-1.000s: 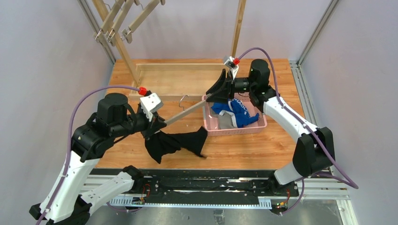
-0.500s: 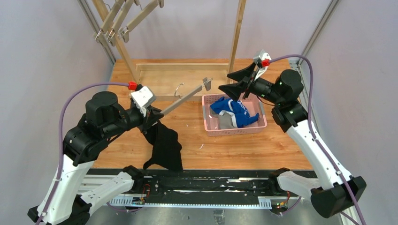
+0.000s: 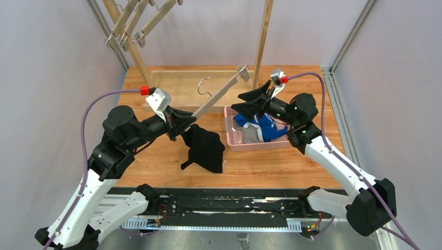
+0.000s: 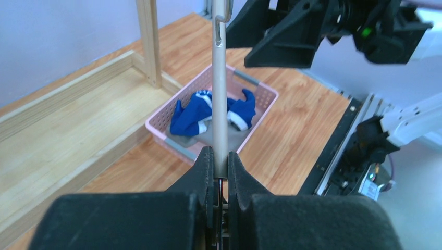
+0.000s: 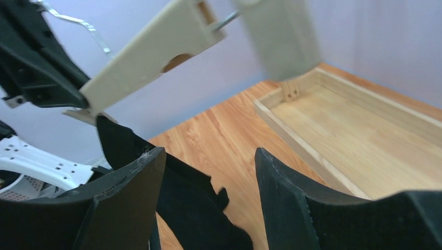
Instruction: Remove the underwear clipped to the hanger
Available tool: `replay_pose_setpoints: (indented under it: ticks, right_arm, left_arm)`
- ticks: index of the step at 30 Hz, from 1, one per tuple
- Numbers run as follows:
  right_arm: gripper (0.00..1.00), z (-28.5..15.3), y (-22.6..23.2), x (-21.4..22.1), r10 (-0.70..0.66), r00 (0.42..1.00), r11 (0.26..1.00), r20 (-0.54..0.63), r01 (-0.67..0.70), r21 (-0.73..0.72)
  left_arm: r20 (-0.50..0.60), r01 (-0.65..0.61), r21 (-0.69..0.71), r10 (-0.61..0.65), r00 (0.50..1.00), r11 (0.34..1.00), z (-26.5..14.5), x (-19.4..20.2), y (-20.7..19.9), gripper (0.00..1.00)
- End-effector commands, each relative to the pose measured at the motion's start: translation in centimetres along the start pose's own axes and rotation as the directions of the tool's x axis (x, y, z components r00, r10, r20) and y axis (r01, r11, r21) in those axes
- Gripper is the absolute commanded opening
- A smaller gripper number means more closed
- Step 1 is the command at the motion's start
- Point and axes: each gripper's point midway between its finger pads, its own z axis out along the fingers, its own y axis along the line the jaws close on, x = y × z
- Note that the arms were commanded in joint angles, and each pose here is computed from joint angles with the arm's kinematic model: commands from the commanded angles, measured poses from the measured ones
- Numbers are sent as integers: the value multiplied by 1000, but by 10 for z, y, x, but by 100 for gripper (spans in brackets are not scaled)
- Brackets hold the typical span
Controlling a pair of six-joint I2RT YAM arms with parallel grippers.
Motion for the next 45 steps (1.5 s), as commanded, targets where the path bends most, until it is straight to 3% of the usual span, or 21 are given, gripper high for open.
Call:
replay_pose_setpoints:
  ticks: [1,14,28,33,39,42,45]
  right_arm:
    - [65,13,41,-45,-62,982,986,179,88,-140]
    - [66,28,50,-78,30,936,963,350,66,-260]
    - [63,43,55,-95,158,900,917,406,19,-399]
    - [53,43,57,-98,163,900,912,405,19,-410]
    - [50,45,59,-100,168,905,905,390,16,-426]
    - [39,47,60,-101,177,908,899,381,9,-439]
    - [36,48,63,-102,191,908,887,372,3,-461]
  left_arm:
    - [213,34,56,-45,976,998,4,-49,-12,0]
    - [306,174,187,-225,925,967,25,-47,-21,0]
    - [327,192,211,-254,910,958,25,-45,-23,0]
    - [327,206,189,-260,909,960,29,-42,-18,0]
    - [317,219,204,-276,907,954,34,-41,-18,0]
    - [321,223,205,-280,905,953,36,-41,-17,0]
    - [323,225,207,-284,903,952,38,-42,-17,0]
